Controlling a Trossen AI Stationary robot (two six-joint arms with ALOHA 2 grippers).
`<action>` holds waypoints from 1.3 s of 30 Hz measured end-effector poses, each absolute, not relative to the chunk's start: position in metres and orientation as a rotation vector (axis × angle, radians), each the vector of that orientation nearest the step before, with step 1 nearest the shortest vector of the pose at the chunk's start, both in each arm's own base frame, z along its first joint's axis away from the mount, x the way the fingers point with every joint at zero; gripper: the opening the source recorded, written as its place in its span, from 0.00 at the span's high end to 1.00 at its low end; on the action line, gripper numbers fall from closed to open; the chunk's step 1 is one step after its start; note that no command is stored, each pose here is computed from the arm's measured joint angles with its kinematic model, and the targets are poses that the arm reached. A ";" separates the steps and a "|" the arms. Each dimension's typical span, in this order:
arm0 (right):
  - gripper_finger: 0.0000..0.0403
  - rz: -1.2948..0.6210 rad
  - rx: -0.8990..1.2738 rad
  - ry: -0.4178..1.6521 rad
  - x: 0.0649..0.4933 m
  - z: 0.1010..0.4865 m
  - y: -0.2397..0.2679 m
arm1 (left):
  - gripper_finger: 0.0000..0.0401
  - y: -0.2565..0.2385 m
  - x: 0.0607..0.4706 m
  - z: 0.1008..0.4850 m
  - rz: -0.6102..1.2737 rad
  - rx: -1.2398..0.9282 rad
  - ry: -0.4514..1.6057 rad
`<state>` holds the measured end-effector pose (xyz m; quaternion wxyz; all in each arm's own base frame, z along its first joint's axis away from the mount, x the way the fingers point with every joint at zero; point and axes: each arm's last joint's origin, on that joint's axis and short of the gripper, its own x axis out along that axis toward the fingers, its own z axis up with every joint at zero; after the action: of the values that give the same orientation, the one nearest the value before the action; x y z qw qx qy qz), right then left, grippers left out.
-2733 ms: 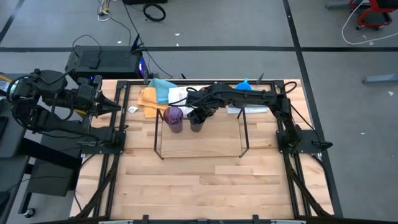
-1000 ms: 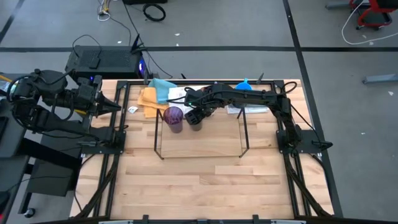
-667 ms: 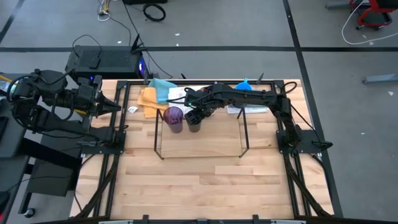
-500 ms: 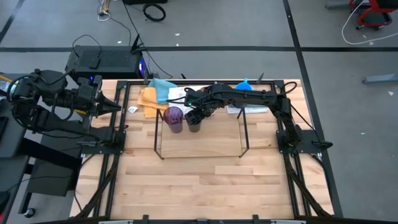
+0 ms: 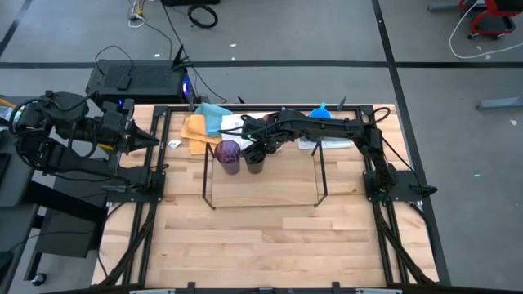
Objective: Stack small to large cups/mugs on shelf
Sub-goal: Put the black cup on the shelf, then put the blue mug on the shelf
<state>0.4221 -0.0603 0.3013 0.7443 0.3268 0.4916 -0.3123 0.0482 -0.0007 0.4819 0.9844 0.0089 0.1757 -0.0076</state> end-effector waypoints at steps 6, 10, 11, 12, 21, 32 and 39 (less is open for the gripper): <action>0.61 -0.678 0.724 1.077 0.422 0.301 -0.061 | 0.91 -0.001 0.048 0.482 -0.015 0.018 0.354; 0.60 -0.677 0.721 1.082 0.422 0.301 -0.062 | 0.93 -0.001 0.048 0.482 -0.015 0.018 0.354; 0.60 -0.677 0.720 1.083 0.422 0.301 -0.063 | 0.93 -0.001 0.048 0.482 -0.016 0.018 0.355; 0.60 -0.678 0.719 1.086 0.421 0.301 -0.063 | 0.93 -0.001 0.048 0.482 -0.016 0.018 0.354; 0.60 -0.680 0.729 1.065 0.415 0.318 -0.073 | 0.90 -0.001 0.048 0.482 -0.015 0.018 0.355; 0.60 -0.676 0.679 1.028 0.403 0.356 -0.080 | 0.92 -0.001 0.048 0.482 -0.017 0.027 0.355; 0.60 -0.649 0.599 1.078 0.395 0.359 -0.099 | 0.92 -0.001 0.048 0.482 -0.017 0.024 0.355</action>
<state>0.3945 -0.0986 0.3586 0.7668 0.2760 0.4964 -0.2989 0.0482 -0.0008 0.4817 0.9842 0.0119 0.1767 -0.0083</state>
